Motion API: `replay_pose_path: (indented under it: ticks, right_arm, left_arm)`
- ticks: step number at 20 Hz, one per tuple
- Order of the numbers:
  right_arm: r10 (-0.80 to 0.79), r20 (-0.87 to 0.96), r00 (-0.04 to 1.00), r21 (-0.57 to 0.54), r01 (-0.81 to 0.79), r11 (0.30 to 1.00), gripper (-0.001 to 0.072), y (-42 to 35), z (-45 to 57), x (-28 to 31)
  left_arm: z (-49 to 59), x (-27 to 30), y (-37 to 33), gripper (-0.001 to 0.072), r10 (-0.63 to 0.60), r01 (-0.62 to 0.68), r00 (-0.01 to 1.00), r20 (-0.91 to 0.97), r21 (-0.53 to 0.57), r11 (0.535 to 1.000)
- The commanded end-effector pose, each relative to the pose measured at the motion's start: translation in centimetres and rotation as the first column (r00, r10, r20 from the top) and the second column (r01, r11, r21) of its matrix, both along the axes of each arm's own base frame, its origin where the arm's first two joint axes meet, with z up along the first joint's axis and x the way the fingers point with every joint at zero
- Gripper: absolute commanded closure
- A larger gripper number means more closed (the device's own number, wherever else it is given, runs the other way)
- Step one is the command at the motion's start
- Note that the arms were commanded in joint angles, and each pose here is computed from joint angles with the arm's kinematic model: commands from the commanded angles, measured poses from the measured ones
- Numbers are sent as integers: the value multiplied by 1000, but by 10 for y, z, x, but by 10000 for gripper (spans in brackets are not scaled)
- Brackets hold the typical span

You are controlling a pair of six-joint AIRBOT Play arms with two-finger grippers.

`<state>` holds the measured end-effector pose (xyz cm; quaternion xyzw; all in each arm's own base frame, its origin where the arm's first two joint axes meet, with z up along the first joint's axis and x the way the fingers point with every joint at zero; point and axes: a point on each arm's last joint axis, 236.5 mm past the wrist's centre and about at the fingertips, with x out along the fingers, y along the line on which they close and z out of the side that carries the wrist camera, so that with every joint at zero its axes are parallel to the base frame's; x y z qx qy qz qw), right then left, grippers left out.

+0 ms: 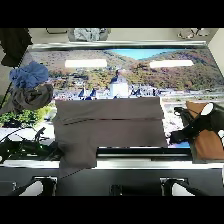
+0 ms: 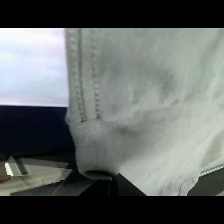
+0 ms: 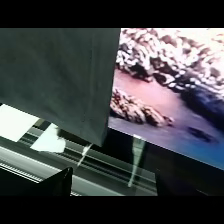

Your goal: Fold the shirts.

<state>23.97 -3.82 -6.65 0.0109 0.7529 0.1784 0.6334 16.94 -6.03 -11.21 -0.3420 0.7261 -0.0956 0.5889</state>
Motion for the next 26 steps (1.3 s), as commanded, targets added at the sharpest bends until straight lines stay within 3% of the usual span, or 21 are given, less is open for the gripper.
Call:
replay_pose_path:
  ticks: [1, 3, 6, 9, 10, 11, 12, 15, 19, 21, 26]
  right_arm:
    - [-47, 0, 999, 49, 47, 998, 80, 16, -16, -5]
    - [-83, 7, 997, 45, 83, 996, 90, 18, -23, -4]
    - [-156, 13, 988, 129, 153, 980, 105, 41, -32, -3]
    - [-209, 23, 978, 136, 204, 969, 157, 46, -46, -4]
    - [-234, 34, 972, 128, 228, 965, 234, 45, -50, -1]
    - [-246, 48, 968, 123, 239, 963, 399, 44, -51, 2]
    - [-261, 58, 963, 117, 254, 960, 656, 42, -52, 6]
    - [-216, 66, 974, 136, 206, 969, 655, 45, -46, 6]
    - [-91, 146, 985, 164, 66, 984, 657, 45, -10, 20]
    - [-98, 250, 963, 184, 52, 982, 657, 47, 18, 46]
    - [-157, 479, 864, 171, 84, 982, 657, 38, 62, 139]
  left_arm:
    - [-1, 1, -1, 673, 10, -10, 1000, 9, -2, 1000]
    - [-1, 2, -1, 673, 10, -10, 1000, 10, -2, 1000]
    - [-2, 3, 0, 673, 7, -8, 1000, 19, 3, 1000]
    - [-3, 5, 1, 673, 11, -11, 1000, 27, 10, 1000]
    - [-3, 5, 1, 674, 6, -7, 1000, 31, 10, 1000]
    - [-3, 5, 1, 674, -4, 4, 999, 39, 10, 1000]
    - [-3, 5, 1, 674, -15, 14, 999, 47, 10, 1000]
    - [2, 11, 4, 676, -33, 31, 995, 91, 24, 999]
    - [54, 54, 21, 678, -63, 29, 951, 301, 117, 993]
    - [92, 79, 32, 679, -31, -36, 916, 399, 161, 986]
    - [132, 146, 44, 679, 92, -166, 850, 518, 97, 981]
